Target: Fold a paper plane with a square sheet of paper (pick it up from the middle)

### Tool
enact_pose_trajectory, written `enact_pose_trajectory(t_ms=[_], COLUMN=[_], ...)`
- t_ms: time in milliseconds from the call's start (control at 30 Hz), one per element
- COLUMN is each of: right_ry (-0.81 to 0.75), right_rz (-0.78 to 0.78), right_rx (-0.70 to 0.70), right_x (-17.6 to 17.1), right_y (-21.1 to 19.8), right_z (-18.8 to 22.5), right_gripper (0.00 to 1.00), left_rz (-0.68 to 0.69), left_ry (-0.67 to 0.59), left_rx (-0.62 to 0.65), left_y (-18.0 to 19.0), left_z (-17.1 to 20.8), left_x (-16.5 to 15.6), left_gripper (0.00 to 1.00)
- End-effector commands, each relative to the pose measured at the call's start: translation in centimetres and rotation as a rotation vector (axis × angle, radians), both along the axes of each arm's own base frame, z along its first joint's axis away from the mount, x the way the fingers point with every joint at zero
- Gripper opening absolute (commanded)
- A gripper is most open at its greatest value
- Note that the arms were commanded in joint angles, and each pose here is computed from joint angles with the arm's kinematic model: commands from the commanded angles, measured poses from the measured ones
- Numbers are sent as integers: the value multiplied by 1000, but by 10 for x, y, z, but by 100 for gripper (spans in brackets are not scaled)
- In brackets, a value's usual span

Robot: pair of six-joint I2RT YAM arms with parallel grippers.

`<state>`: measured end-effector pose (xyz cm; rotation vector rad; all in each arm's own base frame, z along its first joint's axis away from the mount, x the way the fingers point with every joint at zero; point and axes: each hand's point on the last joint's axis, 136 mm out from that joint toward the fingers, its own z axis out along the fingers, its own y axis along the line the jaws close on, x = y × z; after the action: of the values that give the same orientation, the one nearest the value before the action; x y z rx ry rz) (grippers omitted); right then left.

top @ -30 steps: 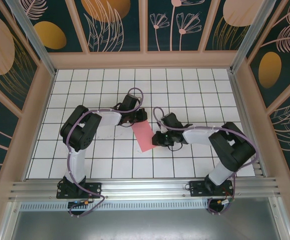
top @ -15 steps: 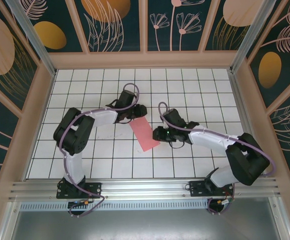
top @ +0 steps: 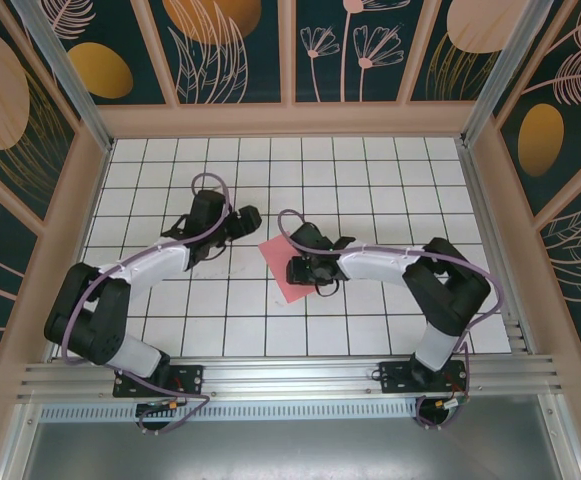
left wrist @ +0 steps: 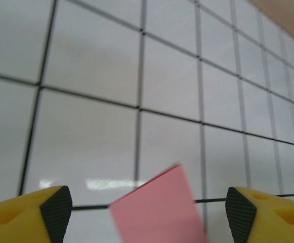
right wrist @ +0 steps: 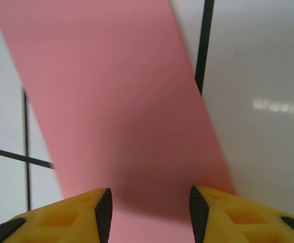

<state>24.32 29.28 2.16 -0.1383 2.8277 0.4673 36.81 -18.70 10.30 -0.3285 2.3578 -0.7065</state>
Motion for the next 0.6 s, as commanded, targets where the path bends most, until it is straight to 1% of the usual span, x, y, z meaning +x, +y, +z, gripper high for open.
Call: enact_pose_trajectory(t_ms=[0, 33, 133, 267, 400, 567], right_ry=[58, 77, 117, 137, 95, -79], right_rz=[-61, -66, -77, -86, -96, -152], right_rx=[-58, -58, -35, 56, 102, 129], right_x=[-15, -20, -31, -26, -2, 36], right_y=[-2, 0, 10, 35, 53, 50], right_z=[-13, -16, -24, -21, 2, 46], right_gripper=[49, 50, 50, 50, 51, 54], left_rz=[41, 46, 67, 113, 135, 127], left_ry=[-2, 0, -7, -19, -10, -12], left_rx=[33, 38, 55, 77, 61, 56], left_y=[17, 20, 29, 44, 48, 49], left_z=[-5, -8, -10, -10, -8, -9], left_x=[-9, -13, -21, -26, -31, -38], left_gripper=[95, 98, 98, 98, 98, 99])
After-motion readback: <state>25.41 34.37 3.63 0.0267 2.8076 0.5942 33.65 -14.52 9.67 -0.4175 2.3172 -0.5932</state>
